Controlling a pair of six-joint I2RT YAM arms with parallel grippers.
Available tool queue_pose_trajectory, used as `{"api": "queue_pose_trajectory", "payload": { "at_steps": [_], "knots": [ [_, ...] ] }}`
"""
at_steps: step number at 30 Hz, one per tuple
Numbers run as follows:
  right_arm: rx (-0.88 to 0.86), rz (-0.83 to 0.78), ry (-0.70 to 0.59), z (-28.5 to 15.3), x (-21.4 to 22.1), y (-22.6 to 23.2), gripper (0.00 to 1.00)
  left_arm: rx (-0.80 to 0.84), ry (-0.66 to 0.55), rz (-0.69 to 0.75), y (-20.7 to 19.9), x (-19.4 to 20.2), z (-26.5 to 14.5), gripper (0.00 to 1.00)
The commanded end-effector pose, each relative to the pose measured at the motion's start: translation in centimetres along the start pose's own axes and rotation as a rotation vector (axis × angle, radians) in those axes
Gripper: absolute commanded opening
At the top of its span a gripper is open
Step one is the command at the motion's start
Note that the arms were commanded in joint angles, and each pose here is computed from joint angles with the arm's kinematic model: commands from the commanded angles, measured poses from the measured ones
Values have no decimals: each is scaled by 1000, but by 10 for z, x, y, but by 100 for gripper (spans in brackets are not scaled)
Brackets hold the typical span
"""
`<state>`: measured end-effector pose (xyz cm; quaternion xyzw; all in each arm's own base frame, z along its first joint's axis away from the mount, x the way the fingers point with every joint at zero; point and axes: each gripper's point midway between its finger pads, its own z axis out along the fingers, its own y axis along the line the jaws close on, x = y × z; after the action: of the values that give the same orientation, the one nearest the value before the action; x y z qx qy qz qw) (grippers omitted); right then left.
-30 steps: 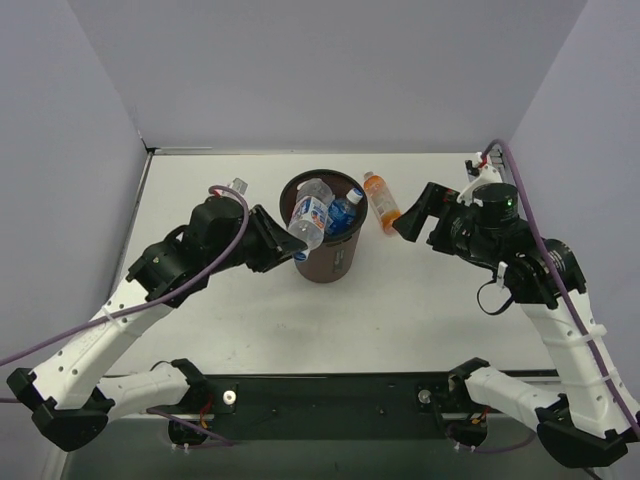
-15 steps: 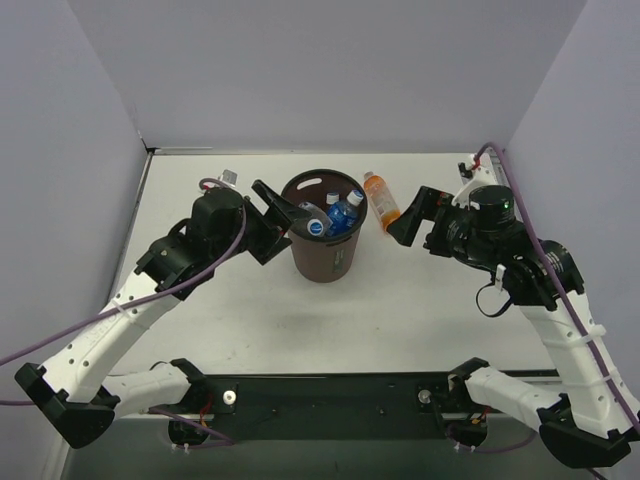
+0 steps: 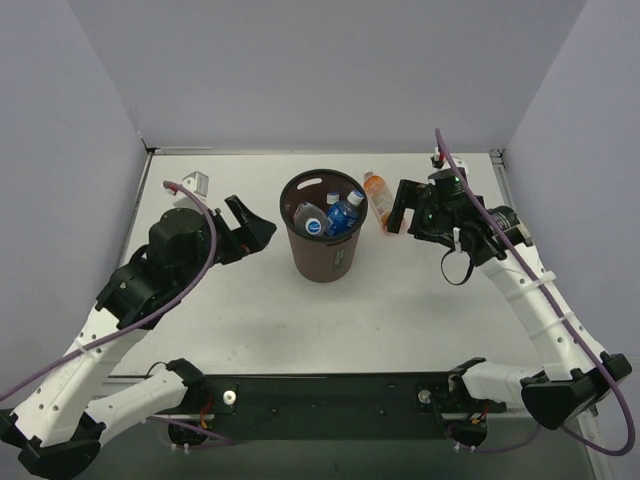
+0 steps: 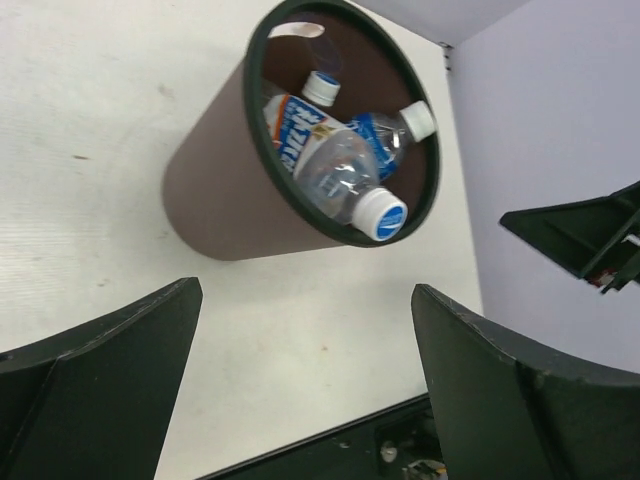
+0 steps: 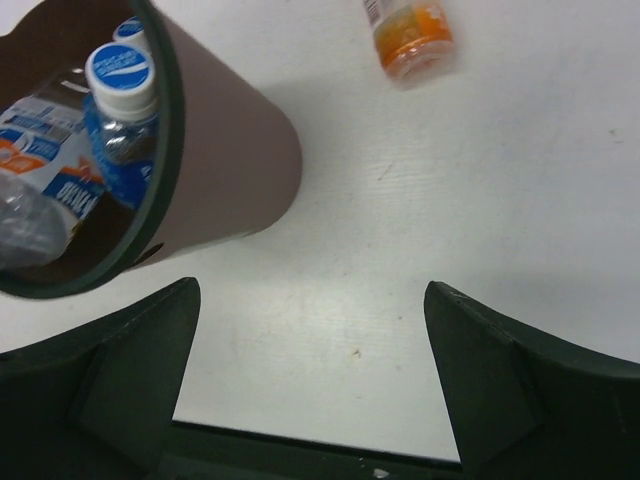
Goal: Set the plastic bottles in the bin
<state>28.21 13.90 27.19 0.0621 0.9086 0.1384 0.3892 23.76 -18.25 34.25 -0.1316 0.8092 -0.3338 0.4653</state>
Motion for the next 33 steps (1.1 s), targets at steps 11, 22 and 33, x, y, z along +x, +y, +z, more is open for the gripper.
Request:
{"api": "queue_pose_trajectory", "payload": {
  "at_steps": [11,22,33],
  "knots": [
    [154,94,-34,68,-48,-61,86,-25,21,318,6,-35,86,93],
    [171,123,38,153,-60,-77,83,-12,171,261,9,-24,151,75],
    [206,29,157,248,-56,-99,82,-72,232,270,21,-16,178,68]
  ]
}}
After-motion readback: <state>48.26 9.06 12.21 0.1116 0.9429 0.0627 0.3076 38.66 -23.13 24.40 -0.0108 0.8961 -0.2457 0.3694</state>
